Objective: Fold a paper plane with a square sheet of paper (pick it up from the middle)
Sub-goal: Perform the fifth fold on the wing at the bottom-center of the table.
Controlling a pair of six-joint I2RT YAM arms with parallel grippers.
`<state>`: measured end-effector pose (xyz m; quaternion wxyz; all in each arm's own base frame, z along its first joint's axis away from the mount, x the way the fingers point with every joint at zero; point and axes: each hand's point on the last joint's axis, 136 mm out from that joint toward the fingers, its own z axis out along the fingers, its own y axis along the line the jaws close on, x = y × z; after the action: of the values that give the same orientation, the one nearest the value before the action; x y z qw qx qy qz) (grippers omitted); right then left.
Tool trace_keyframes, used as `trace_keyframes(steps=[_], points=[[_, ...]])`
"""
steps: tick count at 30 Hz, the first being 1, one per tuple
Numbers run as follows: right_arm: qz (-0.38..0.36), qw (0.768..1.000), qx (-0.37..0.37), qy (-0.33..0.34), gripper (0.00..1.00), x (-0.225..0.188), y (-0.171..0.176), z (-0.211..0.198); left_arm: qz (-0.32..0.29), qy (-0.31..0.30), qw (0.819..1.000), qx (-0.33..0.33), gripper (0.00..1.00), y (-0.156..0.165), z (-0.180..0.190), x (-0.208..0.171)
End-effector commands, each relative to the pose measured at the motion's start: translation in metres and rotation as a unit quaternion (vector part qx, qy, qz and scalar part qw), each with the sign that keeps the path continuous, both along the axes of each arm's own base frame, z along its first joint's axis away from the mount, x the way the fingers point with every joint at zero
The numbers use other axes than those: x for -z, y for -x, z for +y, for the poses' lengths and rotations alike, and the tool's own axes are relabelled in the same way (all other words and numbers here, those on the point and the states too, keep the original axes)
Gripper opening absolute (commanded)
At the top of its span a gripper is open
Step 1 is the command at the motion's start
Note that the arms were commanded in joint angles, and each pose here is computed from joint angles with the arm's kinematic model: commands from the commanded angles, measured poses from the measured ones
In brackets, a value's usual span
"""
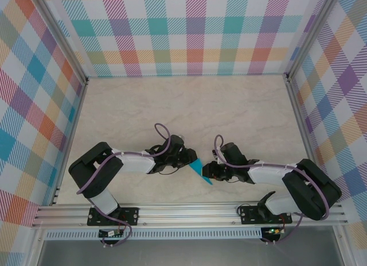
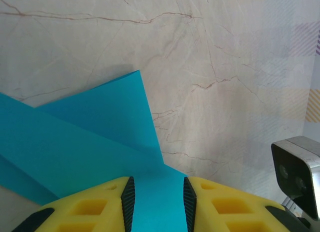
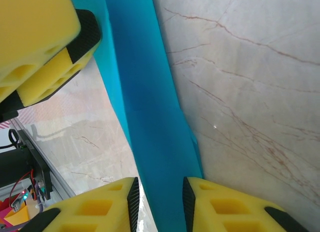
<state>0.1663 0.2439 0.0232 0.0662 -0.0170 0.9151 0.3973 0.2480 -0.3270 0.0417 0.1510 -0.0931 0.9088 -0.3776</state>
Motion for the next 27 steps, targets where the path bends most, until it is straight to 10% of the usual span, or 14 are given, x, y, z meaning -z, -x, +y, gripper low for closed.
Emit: trace_keyframes(steps=[1, 27], points=[[0.0, 1.0, -0.006, 0.01, 0.28, 0.002, -0.003, 0.001, -0.001, -0.006, 1.0, 0.008, 0.33, 0.0, -0.007, 0.0], [0.051, 0.995, 0.022, 0.087, 0.11, 0.023, 0.002, -0.015, 0.031, -0.068, 0.997, 0.001, 0.33, 0.004, 0.007, 0.031]])
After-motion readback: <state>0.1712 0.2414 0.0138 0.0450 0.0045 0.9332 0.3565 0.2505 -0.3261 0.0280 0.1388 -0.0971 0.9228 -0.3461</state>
